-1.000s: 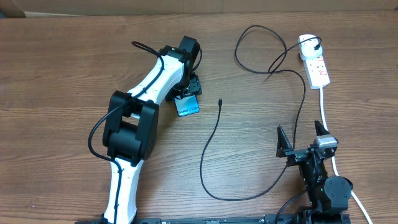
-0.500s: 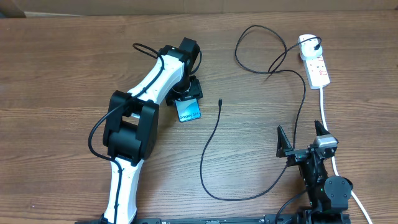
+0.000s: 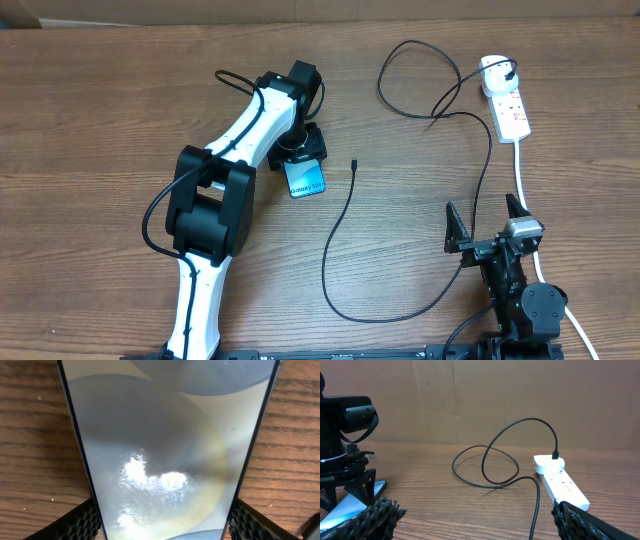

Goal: Plug charger to phone and switch on socket
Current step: 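Lift the smartphone with the left gripper and tilt it upright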

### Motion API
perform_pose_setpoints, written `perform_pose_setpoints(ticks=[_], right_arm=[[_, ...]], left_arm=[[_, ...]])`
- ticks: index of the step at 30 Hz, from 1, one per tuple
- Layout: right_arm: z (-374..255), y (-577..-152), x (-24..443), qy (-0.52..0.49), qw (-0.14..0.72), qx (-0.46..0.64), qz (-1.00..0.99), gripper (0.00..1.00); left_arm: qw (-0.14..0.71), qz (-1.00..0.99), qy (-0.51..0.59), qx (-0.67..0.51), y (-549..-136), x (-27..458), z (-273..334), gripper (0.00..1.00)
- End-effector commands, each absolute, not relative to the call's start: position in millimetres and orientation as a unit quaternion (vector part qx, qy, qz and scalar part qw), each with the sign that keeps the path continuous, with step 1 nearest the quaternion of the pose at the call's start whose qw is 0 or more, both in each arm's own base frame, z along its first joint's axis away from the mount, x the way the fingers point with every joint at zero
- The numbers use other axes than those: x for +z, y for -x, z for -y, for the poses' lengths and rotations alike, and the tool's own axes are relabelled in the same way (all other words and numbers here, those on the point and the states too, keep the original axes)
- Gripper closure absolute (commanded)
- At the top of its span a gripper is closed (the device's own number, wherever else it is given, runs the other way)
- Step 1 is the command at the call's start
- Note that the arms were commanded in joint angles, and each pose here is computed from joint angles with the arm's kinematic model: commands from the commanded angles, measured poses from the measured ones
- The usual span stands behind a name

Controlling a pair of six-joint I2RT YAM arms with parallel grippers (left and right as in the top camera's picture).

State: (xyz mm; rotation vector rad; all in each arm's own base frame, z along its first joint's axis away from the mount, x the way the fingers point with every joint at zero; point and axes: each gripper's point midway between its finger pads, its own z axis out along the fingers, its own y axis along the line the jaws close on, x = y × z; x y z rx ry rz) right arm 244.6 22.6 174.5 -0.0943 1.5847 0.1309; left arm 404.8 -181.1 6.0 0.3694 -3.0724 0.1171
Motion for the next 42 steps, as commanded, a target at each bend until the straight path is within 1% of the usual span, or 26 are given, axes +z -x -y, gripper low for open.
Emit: perform_pose_setpoints(ticks=[1, 9, 17, 29, 42], right_arm=[[-19.9, -245.0, 172.4, 0.038, 0.7, 0.054, -0.711, 0.0], [-19.9, -245.0, 172.6, 0.038, 0.701, 0.054, -0.71, 0.0], [-19.9, -245.0, 172.6, 0.038, 0.701, 0.054, -0.71, 0.0], [-19.9, -245.0, 172.6, 0.038, 0.701, 0.054, -0.71, 0.0], [-19.9, -245.0, 172.6, 0.038, 0.701, 0.054, -0.71, 0.0]], left_arm=[[0.018, 0.992, -0.116, 0.053, -411.0, 11.1, 189.9, 0.3], [0.026, 0.991, -0.117, 0.065, -409.1, 12.6, 193.4, 0.29], [0.051, 0.982, -0.122, 0.135, -411.5, 22.6, 203.6, 0.3], [0.107, 0.945, -0.136, 0.278, -411.5, 46.0, 220.1, 0.3], [0.153, 0.857, -0.117, 0.478, -417.0, 102.2, 245.2, 0.3]])
